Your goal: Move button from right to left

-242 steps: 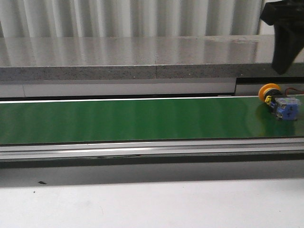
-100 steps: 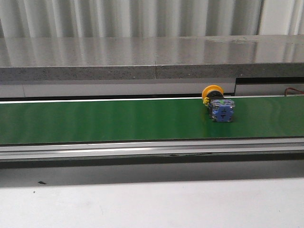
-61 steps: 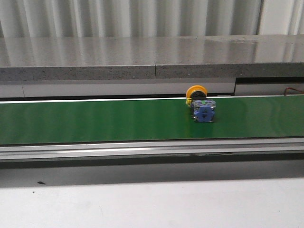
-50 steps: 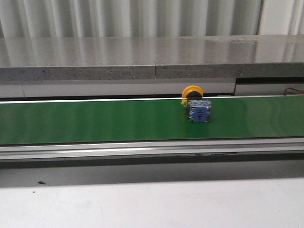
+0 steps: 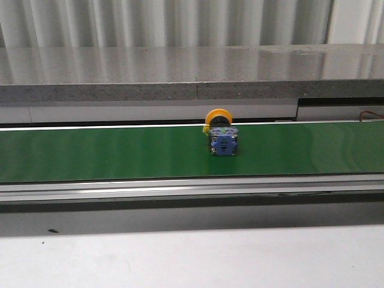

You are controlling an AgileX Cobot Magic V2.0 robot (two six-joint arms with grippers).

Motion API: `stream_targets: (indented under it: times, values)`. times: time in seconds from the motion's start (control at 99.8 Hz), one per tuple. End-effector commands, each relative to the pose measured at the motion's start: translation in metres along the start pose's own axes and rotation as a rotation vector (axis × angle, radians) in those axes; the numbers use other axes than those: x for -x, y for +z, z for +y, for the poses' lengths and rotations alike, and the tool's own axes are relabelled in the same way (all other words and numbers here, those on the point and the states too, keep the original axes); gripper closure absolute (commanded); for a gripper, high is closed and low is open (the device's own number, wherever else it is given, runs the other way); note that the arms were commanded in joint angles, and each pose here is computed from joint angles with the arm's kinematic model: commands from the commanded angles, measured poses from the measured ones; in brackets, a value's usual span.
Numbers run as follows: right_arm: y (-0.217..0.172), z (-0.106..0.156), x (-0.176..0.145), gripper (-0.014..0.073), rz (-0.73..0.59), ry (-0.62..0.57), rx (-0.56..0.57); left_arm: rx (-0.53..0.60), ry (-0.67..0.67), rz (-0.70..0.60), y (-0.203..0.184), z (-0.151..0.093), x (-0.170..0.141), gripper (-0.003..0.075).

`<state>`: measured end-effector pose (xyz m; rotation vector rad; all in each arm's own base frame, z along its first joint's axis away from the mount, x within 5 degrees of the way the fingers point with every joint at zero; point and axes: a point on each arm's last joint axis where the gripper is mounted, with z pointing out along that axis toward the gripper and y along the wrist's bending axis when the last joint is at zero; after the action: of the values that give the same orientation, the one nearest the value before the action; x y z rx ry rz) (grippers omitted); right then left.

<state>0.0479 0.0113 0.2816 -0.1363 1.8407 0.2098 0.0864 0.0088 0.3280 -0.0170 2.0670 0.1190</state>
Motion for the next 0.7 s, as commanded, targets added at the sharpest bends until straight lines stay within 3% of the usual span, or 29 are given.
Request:
stream_targets:
  times: [0.0, 0.08, 0.15, 0.421, 0.691]
  values:
    - [-0.003, 0.001, 0.015, 0.0663, -0.101, -0.017, 0.001, -0.013, -0.006, 0.001, -0.001, 0.0, 0.022, 0.0386]
    - [-0.003, 0.001, 0.015, 0.0663, -0.101, -0.017, 0.001, -0.017, -0.008, 0.04, 0.004, 0.001, 0.029, 0.0184]
    - [-0.003, 0.001, 0.015, 0.0663, -0.101, -0.017, 0.001, -0.026, -0.016, 0.046, 0.008, 0.0, 0.033, 0.0103]
    - [-0.003, 0.001, 0.015, 0.0663, -0.101, -0.017, 0.001, -0.086, -0.088, 0.009, 0.014, -0.005, 0.044, 0.0104]
    - [-0.003, 0.001, 0.015, 0.0663, -0.101, -0.017, 0.001, -0.306, -0.271, 0.29, 0.042, -0.026, 0.069, 0.0106]
